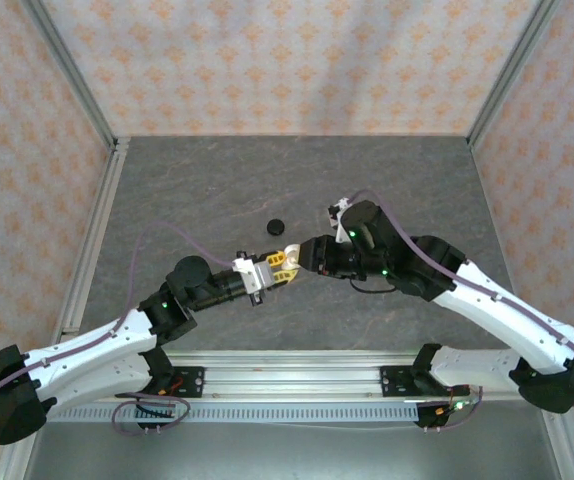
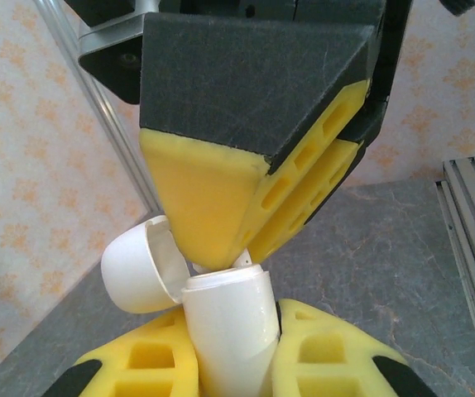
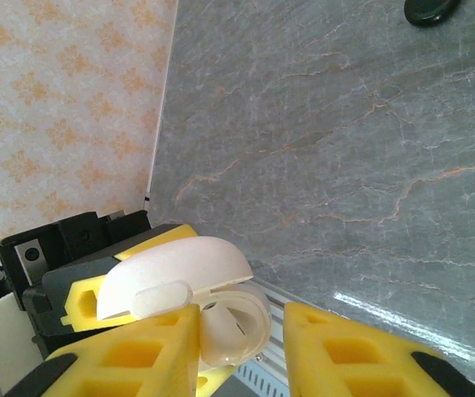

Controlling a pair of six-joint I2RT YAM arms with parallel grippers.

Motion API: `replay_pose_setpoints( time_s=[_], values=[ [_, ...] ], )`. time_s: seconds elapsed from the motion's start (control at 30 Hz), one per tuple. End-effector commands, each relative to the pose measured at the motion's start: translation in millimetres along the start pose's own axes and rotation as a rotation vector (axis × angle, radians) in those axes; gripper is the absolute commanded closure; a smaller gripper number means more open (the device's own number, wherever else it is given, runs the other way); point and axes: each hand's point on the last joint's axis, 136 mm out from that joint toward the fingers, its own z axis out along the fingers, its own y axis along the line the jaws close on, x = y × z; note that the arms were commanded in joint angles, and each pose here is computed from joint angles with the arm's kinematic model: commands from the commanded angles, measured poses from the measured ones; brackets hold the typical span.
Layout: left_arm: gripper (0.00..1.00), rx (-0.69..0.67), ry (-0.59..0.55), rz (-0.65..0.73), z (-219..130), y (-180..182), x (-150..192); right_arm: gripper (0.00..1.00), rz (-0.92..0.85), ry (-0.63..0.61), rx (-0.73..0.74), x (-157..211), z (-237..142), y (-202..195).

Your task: Insert the wireless bluetooth earbuds into the charging case

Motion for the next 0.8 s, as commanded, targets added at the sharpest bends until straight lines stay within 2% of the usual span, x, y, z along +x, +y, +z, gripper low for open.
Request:
replay_pose_setpoints(
  time_s=[0.0,0.3,0.77],
  values=[
    [1.0,-0.007,-0.073,0.012,0,5,-26,0.69,-0.002,-0.011,-0.028,-6,-2,13],
    [1.0,-0.001,-0.049,0.016,1,3,-18,0.89,-0.01,-0.007,-0.022,-6,-4,13],
    [1.0,0.067,-0.082,-0.032,-2,-10,-21,0.92,-0.154,-0.058,-0.009,-15,-36,19]
  ],
)
